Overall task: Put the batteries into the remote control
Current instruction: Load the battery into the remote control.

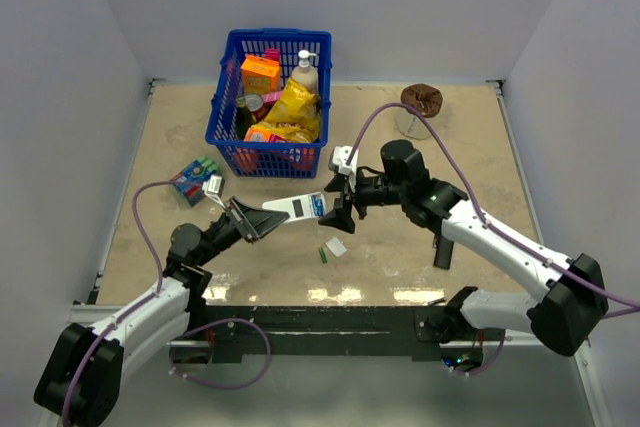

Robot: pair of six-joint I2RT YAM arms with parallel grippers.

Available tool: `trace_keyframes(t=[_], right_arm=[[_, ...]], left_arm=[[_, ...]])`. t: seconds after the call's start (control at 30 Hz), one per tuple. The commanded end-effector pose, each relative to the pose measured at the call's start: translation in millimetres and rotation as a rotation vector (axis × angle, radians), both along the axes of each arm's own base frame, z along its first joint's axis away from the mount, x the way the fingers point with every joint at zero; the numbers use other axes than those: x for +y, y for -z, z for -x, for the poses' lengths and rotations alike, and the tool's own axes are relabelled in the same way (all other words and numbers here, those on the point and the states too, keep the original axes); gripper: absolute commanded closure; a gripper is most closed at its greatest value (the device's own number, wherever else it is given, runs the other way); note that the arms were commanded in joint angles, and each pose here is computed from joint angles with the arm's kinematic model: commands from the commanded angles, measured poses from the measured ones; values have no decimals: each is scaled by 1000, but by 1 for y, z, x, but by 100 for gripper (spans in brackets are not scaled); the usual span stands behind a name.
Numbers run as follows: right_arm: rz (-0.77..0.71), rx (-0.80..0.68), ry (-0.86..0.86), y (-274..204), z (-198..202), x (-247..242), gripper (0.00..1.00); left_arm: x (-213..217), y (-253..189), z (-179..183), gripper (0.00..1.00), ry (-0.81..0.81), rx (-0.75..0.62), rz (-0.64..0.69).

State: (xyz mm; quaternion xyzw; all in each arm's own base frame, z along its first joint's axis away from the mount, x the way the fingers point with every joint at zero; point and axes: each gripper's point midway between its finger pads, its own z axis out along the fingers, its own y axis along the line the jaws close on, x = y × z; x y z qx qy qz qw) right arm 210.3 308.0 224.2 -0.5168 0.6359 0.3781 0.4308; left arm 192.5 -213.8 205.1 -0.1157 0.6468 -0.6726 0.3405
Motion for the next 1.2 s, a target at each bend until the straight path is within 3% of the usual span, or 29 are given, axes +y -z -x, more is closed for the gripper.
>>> trace_keyframes(t=[0.0,0.77,1.17], right_arm=[[-49,-56,-25,-20,-4,7,18],[-44,20,-25,-9,-3,8,36],[-39,112,-41,-7,-4,13,53]], left_arm=[[-2,-37,4,100,27,-115,54],[-2,-43,11,100,50,-145,70],[-3,-49,18,100,77,-173,85]])
